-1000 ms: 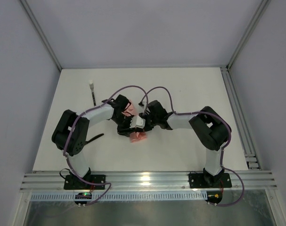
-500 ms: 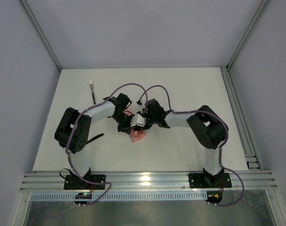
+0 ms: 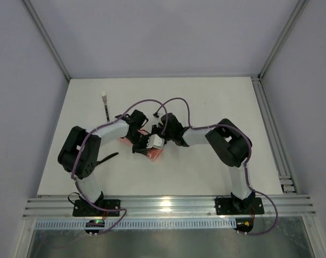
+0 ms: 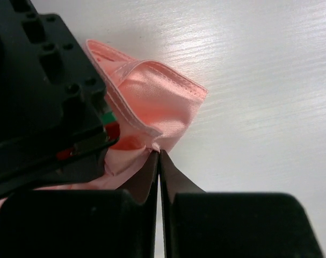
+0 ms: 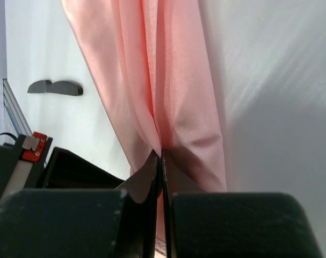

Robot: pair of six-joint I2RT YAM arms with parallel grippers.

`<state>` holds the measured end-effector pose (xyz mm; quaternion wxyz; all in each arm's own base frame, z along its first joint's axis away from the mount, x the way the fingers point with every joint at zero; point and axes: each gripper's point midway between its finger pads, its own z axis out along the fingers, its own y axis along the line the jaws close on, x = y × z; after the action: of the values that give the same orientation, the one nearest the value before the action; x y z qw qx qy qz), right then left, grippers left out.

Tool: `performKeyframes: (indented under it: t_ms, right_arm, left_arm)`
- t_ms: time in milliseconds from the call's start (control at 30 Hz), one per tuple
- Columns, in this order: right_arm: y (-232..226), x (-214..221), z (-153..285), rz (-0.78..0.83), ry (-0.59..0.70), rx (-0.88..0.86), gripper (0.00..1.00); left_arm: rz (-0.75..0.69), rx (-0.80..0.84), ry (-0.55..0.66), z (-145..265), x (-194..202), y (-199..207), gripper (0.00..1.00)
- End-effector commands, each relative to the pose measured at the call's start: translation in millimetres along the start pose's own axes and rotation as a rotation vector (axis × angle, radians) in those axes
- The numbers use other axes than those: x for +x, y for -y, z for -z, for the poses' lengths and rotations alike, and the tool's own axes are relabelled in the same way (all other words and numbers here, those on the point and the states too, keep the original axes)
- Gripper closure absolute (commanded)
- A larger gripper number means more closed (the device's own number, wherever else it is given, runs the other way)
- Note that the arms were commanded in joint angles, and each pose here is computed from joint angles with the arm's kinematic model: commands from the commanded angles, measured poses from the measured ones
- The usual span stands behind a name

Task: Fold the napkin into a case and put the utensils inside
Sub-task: Smooth out the smaller rectangle-folded napkin at the center of the board.

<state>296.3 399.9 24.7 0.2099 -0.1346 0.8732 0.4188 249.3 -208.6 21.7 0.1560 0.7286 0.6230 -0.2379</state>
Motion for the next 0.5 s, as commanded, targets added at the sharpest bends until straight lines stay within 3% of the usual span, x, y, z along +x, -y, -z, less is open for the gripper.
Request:
performKeyframes:
  t_ms: [0, 267, 467]
  right_arm:
    - [-9, -13, -17, -0.019, 0.059, -0.025, 0.96]
    - [-3, 16, -30, -0.017, 0.009, -0.013, 0.96]
    - [5, 33, -17, 0.024, -0.017, 0.015, 0.96]
  left_arm:
    - [-0.064, -0.049, 0.04, 4, -12, -7, 1.0]
    - [-0.1, -0.093, 0.076, 11, -22, -12, 1.0]
    - [-0.047, -0.128, 0.064, 18, -12, -21, 1.0]
